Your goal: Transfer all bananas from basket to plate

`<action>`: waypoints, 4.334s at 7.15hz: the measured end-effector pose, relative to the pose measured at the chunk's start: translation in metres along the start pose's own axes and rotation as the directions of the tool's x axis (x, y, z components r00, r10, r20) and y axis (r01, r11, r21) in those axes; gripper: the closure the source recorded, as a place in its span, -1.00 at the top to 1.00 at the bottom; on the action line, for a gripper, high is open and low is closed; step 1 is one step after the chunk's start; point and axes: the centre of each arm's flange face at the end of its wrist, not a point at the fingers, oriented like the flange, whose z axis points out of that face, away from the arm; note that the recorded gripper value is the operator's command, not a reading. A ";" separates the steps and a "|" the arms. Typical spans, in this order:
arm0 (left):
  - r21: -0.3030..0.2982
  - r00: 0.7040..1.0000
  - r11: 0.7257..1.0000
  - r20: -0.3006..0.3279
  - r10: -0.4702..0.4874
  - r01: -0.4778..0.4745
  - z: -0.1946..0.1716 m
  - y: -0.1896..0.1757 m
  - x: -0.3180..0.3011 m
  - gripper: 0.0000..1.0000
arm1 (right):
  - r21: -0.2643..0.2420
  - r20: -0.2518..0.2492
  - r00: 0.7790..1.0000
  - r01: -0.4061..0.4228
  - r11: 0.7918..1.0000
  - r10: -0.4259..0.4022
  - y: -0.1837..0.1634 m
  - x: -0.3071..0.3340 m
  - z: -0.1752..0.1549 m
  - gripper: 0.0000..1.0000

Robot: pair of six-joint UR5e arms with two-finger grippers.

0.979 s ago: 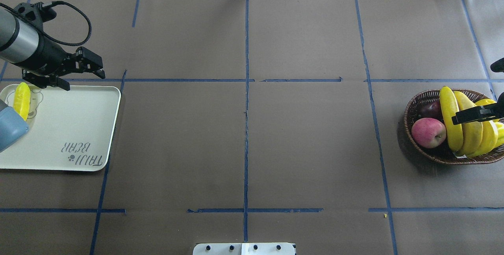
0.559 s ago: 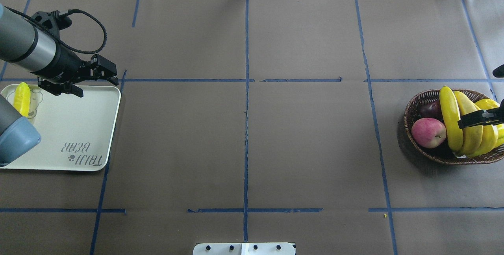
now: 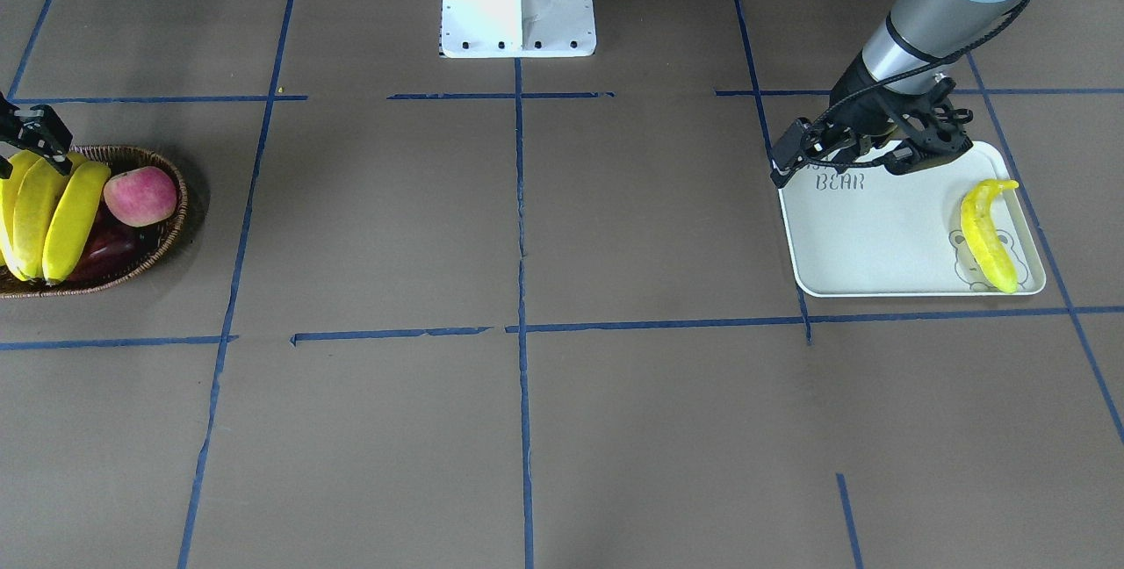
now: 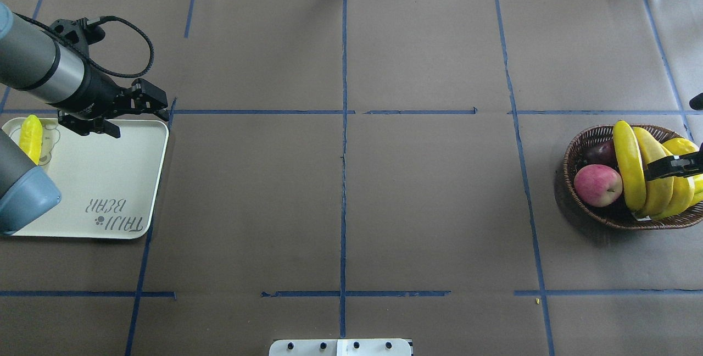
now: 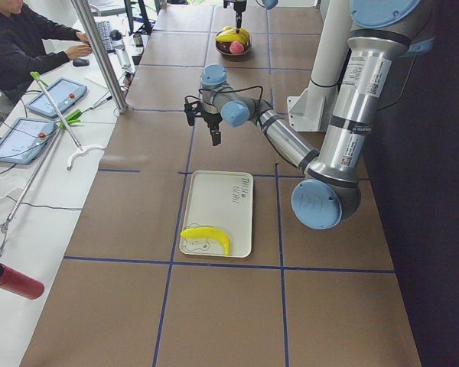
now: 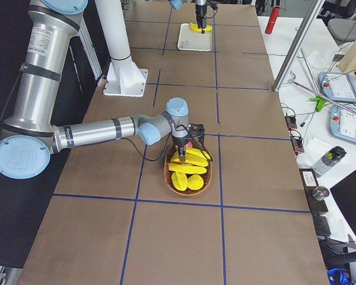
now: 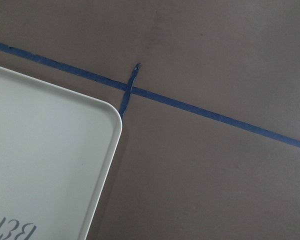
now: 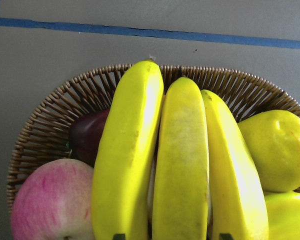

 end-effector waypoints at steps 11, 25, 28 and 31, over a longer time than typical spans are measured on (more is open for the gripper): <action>-0.002 1.000 1.000 0.003 -0.003 0.003 0.001 0.000 -0.002 0.99 | -0.018 -0.009 1.000 0.028 0.999 -0.028 -0.001 0.006 0.011 0.28; -0.003 1.000 1.000 0.002 -0.001 0.001 0.000 0.002 -0.003 0.99 | 0.163 0.171 0.985 -0.041 0.986 0.012 -0.025 0.008 -0.116 -1.00; -0.012 0.999 1.000 -0.034 0.000 0.000 -0.002 0.007 0.024 0.99 | 0.127 0.346 0.937 0.007 0.992 -0.051 -0.073 -0.105 -0.125 -0.98; -0.028 0.963 0.999 -0.265 -0.051 0.046 -0.018 0.033 0.095 0.98 | 0.080 0.496 0.867 -0.107 0.991 0.054 -0.077 -0.328 -0.126 -0.97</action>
